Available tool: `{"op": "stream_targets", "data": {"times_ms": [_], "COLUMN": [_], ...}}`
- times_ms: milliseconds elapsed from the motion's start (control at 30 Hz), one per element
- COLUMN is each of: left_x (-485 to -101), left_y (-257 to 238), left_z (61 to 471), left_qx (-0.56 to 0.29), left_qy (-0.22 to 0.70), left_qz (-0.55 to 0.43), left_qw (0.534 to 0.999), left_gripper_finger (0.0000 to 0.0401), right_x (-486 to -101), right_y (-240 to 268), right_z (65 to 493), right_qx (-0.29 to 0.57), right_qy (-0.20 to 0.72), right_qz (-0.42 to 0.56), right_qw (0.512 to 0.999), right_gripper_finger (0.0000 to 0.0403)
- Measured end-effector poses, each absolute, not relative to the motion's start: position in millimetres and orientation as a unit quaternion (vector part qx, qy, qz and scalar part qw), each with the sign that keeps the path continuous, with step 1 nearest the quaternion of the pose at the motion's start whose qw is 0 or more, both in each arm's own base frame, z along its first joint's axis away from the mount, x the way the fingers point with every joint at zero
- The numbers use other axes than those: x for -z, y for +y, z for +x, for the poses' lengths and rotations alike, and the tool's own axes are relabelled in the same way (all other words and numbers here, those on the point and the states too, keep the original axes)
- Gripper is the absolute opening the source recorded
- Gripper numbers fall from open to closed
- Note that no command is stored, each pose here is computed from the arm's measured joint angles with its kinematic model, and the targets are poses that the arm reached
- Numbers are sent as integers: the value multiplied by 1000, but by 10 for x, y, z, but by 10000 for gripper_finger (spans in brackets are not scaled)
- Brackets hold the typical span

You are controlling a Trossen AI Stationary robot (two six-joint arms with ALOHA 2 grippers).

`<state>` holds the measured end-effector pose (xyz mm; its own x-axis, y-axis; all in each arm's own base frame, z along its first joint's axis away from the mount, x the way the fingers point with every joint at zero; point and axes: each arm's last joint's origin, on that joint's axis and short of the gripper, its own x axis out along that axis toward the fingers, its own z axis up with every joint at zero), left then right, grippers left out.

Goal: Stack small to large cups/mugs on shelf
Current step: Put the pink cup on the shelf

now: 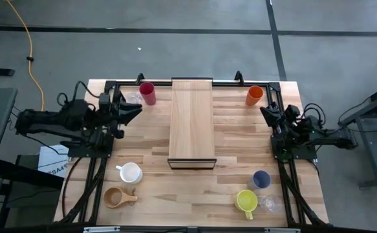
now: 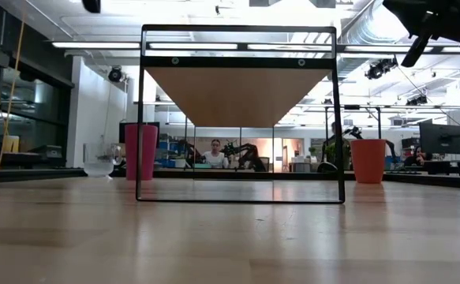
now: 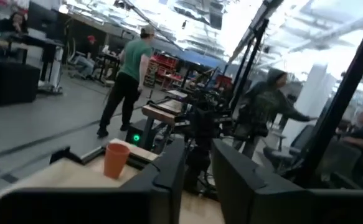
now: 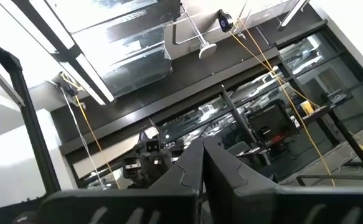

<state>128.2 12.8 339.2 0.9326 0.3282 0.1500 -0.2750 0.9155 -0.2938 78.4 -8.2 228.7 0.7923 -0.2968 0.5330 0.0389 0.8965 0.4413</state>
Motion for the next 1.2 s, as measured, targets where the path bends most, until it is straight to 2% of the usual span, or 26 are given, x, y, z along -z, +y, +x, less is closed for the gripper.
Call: {"op": "stream_targets", "data": {"times_ms": [200,400,500,667,933,1200], "left_x": [-3530,-3510,-3499,-3450,-3397,-3357], "left_y": [162,168,172,172,167,179], "left_z": [1390,1406,1402,1406,1357,1304], "left_qx": [-209,-221,-228,-232,-231,-261], "left_qy": [-100,-90,-85,-62,-34,-18], "left_qz": [-166,-167,-165,-168,-175,-177], "left_qw": [959,957,956,956,956,949], "left_gripper_finger": [91,88,96,118,154,159], "right_x": [-2284,-2281,-2283,-2377,-2562,-2540], "right_y": [-82,-94,-114,-122,-124,-127], "right_z": [786,784,780,768,691,698], "right_qx": [93,112,144,171,181,187], "right_qy": [-307,-309,-308,-259,-235,-226], "right_qz": [205,214,233,229,216,228], "right_qw": [925,920,911,923,930,929], "right_gripper_finger": [0,0,0,0,0,0]}}
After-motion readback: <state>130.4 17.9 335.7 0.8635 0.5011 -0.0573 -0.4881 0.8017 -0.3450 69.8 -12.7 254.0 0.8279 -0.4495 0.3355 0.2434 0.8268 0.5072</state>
